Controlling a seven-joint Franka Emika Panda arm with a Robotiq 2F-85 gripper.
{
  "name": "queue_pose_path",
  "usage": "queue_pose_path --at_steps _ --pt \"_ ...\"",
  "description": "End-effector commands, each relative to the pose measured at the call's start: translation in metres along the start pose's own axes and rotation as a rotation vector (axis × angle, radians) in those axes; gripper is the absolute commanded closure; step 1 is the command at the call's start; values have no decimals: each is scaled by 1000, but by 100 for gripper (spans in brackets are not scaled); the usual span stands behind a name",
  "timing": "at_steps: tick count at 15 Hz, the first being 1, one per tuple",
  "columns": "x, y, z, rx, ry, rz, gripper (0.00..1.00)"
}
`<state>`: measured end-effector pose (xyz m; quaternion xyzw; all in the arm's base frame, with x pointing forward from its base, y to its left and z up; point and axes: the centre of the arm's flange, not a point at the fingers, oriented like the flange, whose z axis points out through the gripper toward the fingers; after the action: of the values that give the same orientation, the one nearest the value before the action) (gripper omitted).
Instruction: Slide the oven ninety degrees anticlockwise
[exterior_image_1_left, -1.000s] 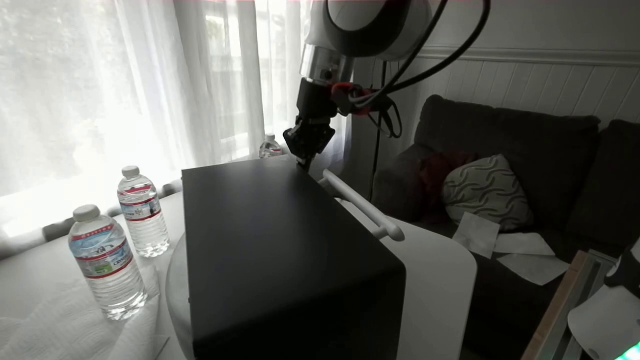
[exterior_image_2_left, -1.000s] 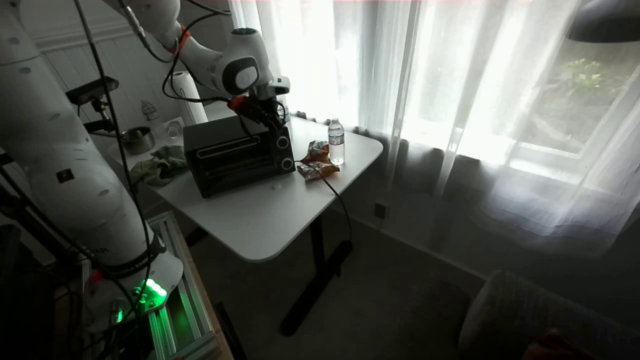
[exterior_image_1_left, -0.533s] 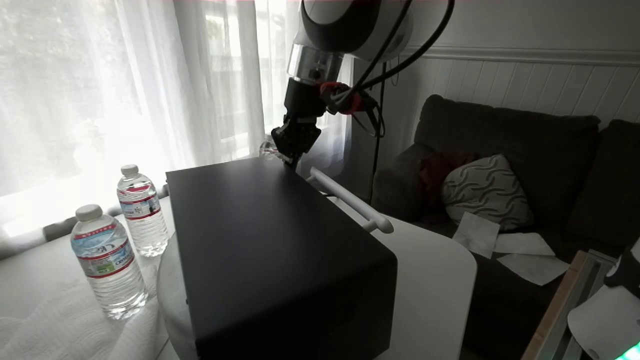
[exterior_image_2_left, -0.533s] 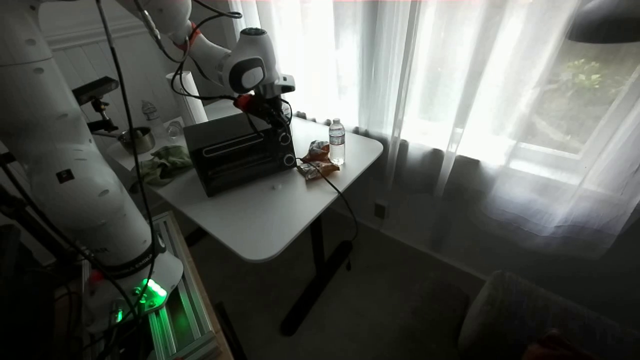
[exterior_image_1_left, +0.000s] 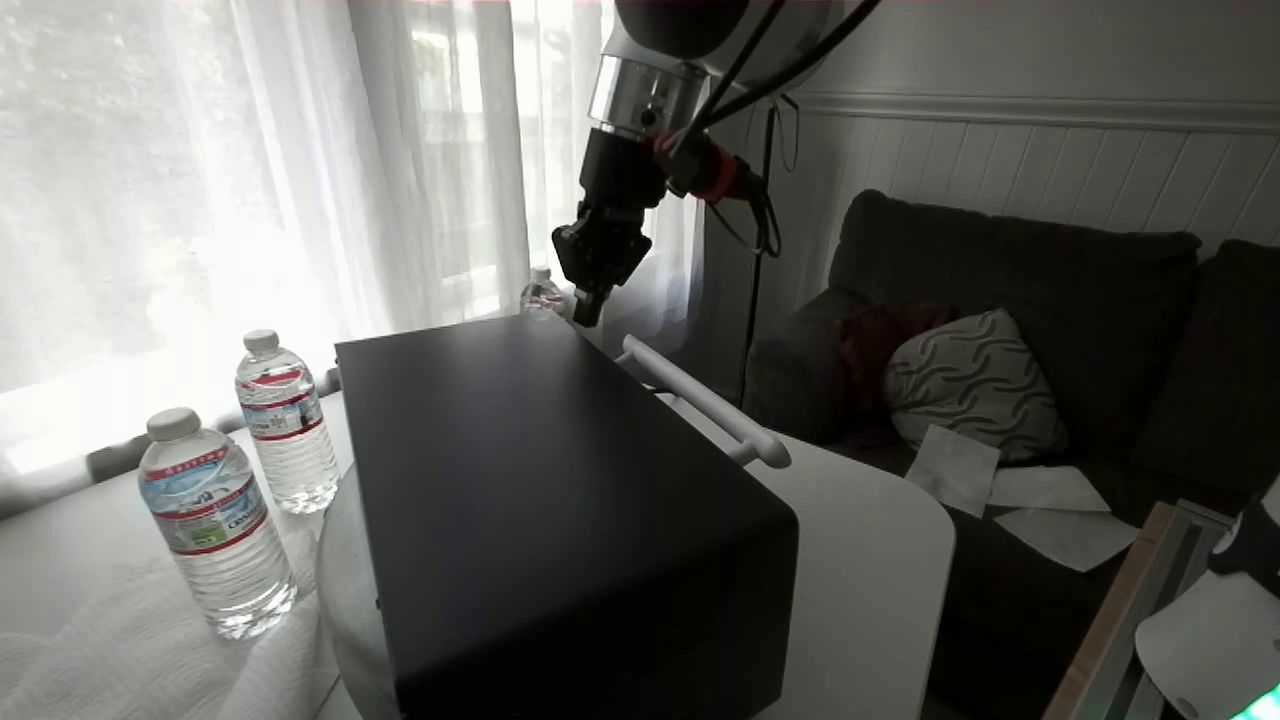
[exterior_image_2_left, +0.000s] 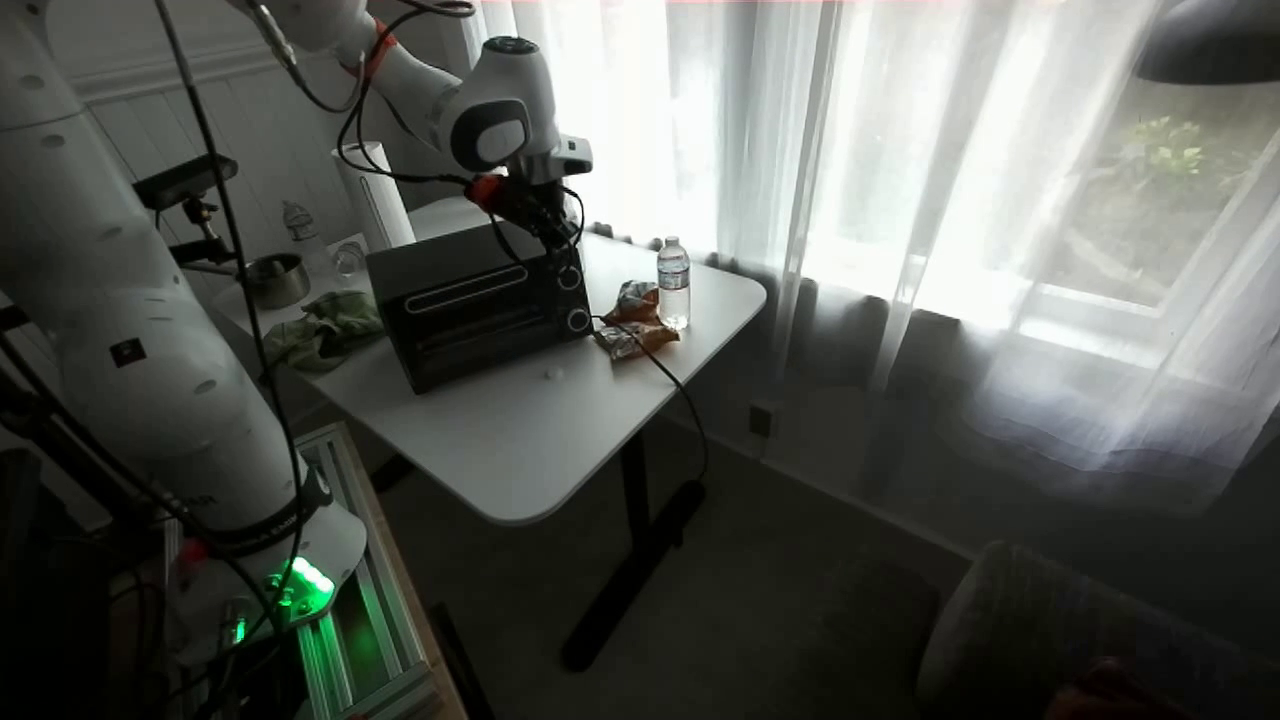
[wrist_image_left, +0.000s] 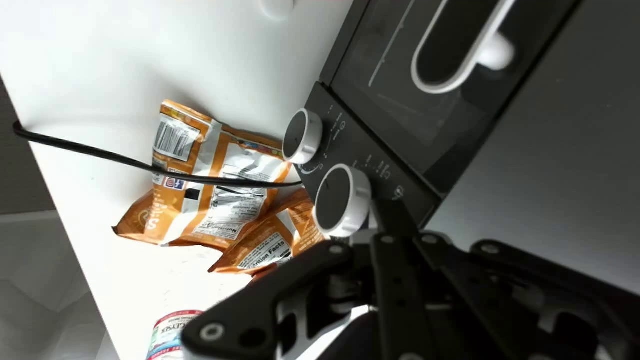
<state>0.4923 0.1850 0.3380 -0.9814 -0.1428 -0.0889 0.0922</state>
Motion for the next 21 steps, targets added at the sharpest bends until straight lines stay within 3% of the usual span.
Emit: queue_pose_path --at_steps 1,4,7,11,13,18,21 --pt "-32 11 -40 -46 -3 13 100" --pt "-57 22 -58 -87 -99 7 100" --pt "-93 21 -82 -43 -200 -58 100" --pt "-136 12 -120 -56 -244 -106 100" --pt "-155 11 -136 -65 -255 -123 72" --pt "-195 21 -172 -64 -247 -178 38" --pt "-212 36 -190 -80 -181 -207 18"
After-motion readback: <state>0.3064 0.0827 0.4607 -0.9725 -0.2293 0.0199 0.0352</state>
